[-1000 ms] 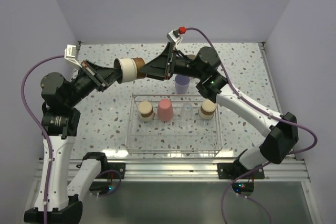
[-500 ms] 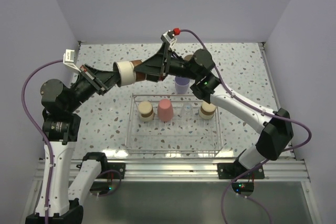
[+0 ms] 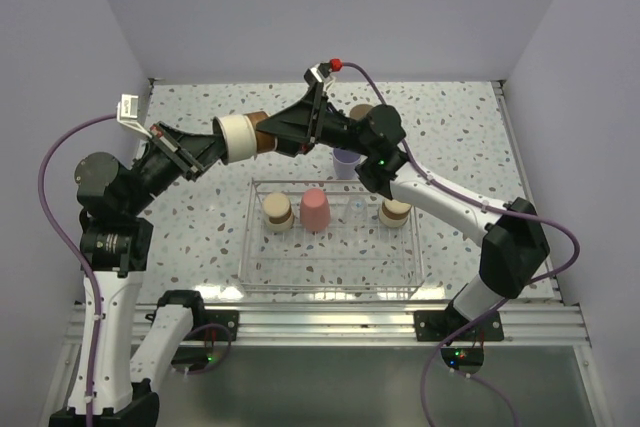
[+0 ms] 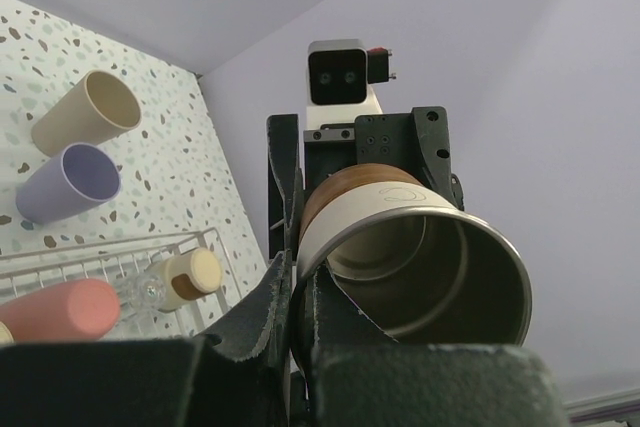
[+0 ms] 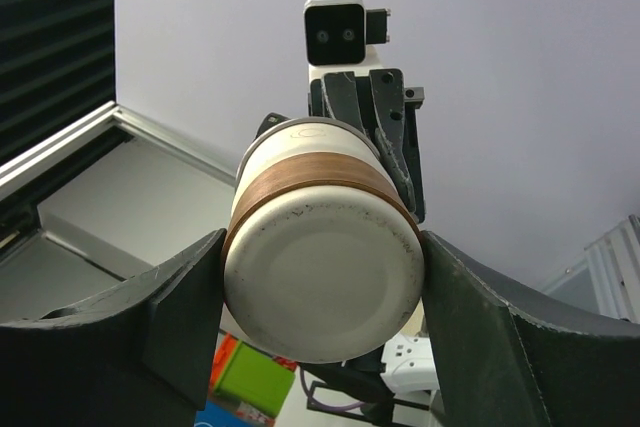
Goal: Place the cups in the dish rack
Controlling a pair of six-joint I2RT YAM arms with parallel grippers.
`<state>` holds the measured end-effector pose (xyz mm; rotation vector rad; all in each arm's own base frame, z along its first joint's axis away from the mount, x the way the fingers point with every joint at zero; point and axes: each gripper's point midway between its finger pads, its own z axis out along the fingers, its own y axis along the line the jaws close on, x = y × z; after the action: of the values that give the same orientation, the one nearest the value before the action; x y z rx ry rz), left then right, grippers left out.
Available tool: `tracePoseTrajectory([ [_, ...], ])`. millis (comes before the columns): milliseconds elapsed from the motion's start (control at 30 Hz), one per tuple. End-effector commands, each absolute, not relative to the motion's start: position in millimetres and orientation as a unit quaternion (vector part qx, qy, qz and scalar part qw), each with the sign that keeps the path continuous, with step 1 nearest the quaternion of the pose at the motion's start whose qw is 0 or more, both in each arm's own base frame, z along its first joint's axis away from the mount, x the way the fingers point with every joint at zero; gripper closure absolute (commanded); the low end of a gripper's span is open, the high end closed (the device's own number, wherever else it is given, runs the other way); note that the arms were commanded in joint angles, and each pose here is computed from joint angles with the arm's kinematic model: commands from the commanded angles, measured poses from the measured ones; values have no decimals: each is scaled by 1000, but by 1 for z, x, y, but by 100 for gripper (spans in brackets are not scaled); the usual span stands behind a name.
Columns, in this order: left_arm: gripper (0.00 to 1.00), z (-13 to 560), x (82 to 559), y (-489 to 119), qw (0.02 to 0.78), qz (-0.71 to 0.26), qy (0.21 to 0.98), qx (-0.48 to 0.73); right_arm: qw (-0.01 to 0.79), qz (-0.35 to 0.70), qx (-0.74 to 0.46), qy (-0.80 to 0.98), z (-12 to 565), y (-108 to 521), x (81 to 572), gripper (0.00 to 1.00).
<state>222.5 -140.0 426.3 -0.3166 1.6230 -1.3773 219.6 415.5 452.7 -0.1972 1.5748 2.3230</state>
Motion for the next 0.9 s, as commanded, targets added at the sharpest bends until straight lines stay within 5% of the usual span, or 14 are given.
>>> tracePoseTrajectory([
  [0, 100, 412, 227, -139, 465, -547, 684, -130, 180, 841, -101, 500, 491, 401, 197, 76],
  [100, 100, 407, 230, -137, 463, -531, 697, -135, 186, 832, -104, 512, 486, 402, 196, 97],
  [133, 93, 405, 231, -134, 465, -517, 705, -139, 190, 827, -104, 520, 483, 403, 198, 100],
  [233, 75, 397, 235, -128, 464, -482, 729, -147, 199, 815, -106, 534, 478, 403, 198, 100],
  [333, 40, 392, 238, -123, 464, -456, 745, -149, 211, 805, -109, 543, 477, 401, 200, 100],
  [467, 25, 390, 237, -118, 465, -434, 756, -151, 220, 798, -105, 552, 477, 395, 207, 100],
  [867, 16, 385, 228, -102, 479, -372, 780, -153, 334, 638, -139, 680, 433, 353, 233, 100],
])
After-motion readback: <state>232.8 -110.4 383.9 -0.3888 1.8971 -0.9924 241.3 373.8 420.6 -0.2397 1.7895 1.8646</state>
